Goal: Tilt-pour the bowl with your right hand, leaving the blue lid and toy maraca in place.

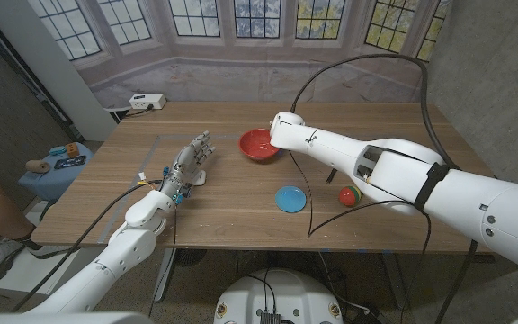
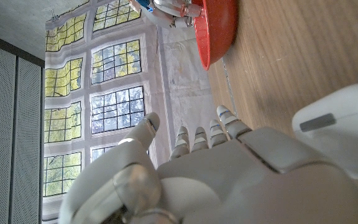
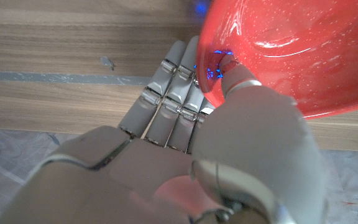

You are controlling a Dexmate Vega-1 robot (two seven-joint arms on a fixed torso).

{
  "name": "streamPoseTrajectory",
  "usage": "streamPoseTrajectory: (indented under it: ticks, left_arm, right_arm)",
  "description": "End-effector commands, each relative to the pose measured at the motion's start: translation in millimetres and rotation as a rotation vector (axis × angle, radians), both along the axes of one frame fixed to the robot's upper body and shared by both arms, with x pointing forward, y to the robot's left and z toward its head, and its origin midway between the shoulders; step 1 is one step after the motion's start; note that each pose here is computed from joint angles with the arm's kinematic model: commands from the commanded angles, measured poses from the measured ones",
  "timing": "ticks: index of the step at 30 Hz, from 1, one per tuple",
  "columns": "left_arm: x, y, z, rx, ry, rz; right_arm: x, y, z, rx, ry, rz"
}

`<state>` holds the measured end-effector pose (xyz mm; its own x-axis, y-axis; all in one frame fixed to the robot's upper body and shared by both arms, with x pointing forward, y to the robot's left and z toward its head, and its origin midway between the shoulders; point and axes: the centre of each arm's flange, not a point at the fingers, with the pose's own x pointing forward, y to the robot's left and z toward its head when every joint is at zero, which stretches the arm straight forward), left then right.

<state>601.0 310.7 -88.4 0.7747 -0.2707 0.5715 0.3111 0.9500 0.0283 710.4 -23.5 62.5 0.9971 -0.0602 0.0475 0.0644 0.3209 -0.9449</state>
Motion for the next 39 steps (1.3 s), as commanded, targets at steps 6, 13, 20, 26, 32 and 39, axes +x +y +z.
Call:
streamPoseTrajectory:
  ticks: [6, 13, 20, 26, 32, 39]
  left_arm:
    - [0.7, -1.7, -0.7, 0.004, 0.002, -0.007]
    - [2.4, -2.6, 0.8, 0.009, 0.003, -0.013]
    - [3.4, -4.1, 2.6, 0.014, 0.0, -0.018]
    - [3.4, -5.0, 3.1, 0.017, -0.001, -0.022]
    - [3.4, -6.8, 2.5, 0.021, 0.002, -0.026]
    - [4.7, -6.9, 2.3, 0.026, 0.007, -0.027]
  right_arm:
    - [-9.9, -2.3, 3.8, 0.012, -0.037, 0.009]
    - [-16.5, -3.7, 6.7, 0.017, -0.057, 0.017]
    - [-23.7, -5.8, 8.4, 0.019, -0.077, 0.021]
    - [-30.2, -5.5, 10.5, 0.018, -0.098, 0.031]
    - [-35.6, -5.6, 12.8, 0.017, -0.116, 0.038]
    - [-38.9, -4.7, 15.0, 0.024, -0.138, 0.048]
